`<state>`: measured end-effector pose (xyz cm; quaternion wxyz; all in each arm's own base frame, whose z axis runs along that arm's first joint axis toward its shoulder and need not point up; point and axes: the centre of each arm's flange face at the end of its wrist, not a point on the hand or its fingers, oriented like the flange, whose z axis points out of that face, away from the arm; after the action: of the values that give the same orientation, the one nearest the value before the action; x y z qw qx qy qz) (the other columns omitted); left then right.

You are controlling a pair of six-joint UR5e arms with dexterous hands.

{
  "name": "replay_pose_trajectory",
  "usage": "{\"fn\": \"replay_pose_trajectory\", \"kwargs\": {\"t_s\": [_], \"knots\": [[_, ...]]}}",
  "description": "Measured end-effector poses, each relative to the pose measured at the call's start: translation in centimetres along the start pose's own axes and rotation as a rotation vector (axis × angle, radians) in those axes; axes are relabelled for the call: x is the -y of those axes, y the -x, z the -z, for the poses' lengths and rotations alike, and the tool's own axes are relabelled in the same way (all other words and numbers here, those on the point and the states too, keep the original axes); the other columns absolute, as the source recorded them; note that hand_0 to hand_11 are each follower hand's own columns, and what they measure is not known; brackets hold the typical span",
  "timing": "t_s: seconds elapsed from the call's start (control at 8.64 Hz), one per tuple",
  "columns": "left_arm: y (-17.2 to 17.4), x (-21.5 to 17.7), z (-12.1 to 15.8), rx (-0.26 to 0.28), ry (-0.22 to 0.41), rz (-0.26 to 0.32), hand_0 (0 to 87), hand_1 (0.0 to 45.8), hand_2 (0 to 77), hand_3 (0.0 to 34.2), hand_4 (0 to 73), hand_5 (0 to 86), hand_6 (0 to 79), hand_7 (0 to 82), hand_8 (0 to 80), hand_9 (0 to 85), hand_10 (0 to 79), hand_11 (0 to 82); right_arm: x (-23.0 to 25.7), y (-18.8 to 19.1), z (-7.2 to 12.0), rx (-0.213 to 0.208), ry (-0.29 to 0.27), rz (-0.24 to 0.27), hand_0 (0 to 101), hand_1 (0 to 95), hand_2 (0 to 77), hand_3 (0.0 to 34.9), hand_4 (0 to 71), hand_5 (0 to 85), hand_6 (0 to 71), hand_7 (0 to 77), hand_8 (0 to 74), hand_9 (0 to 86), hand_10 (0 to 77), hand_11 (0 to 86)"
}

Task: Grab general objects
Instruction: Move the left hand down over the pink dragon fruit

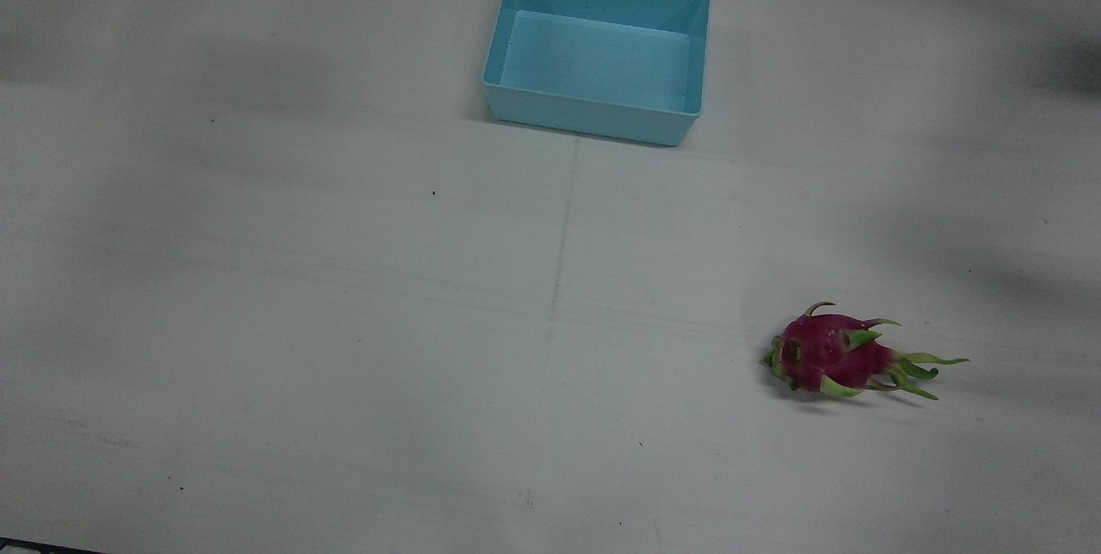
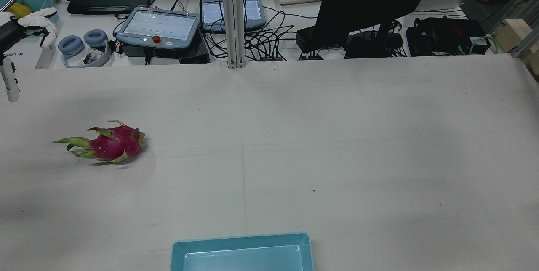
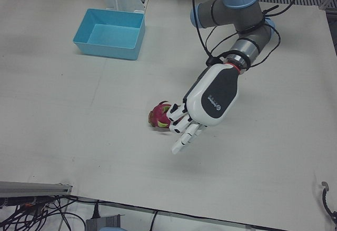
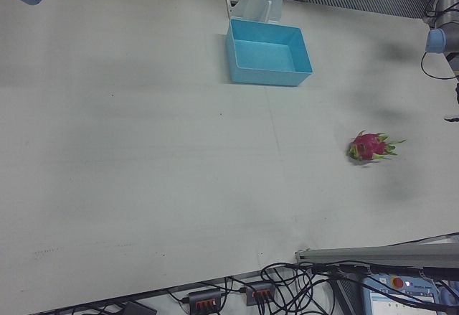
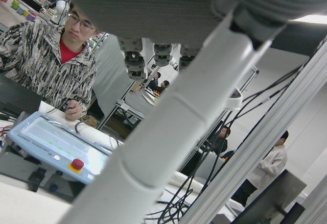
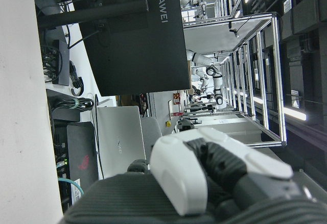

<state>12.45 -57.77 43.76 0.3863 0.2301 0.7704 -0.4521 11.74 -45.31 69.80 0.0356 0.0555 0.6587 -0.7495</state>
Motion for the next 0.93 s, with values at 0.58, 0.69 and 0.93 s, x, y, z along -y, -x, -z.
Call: {"fn": "replay_pose_trajectory", "kwargs": {"t_s": [0.58, 0.69, 0.93], "knots": [[6.0, -10.4, -1.6, 0.158, 0.006, -0.178, 79.9, 0.0, 0.0, 0.0, 8.7, 70.4, 0.5, 40.4, 1.6, 6.5, 24.0, 0.5, 0.0, 0.0, 0.0, 0.0, -0.001, -0.001, 0, 94.9, 77.4, 0.0, 0.0, 0.0, 0.0, 0.0, 0.0, 0.5, 0.0, 0.5], [6.4, -10.8, -1.6, 0.174, -0.008, -0.214, 79.9, 0.0, 0.0, 0.0, 8.7, 70.4, 0.5, 38.7, 1.6, 6.5, 24.0, 0.5, 0.0, 0.0, 0.0, 0.0, -0.001, -0.001, 0, 94.9, 77.4, 0.0, 0.0, 0.0, 0.0, 0.0, 0.0, 0.5, 0.0, 0.5], [8.2, -13.5, -0.9, 0.187, -0.077, -0.254, 80.1, 0.0, 0.0, 0.0, 8.7, 70.4, 0.5, 30.5, 1.1, 3.3, 24.0, 0.5, 0.0, 0.0, 0.0, 0.0, 0.0, -0.002, 0, 94.9, 77.4, 0.0, 0.0, 0.0, 0.0, 0.0, 0.0, 0.5, 0.0, 0.0]]}}
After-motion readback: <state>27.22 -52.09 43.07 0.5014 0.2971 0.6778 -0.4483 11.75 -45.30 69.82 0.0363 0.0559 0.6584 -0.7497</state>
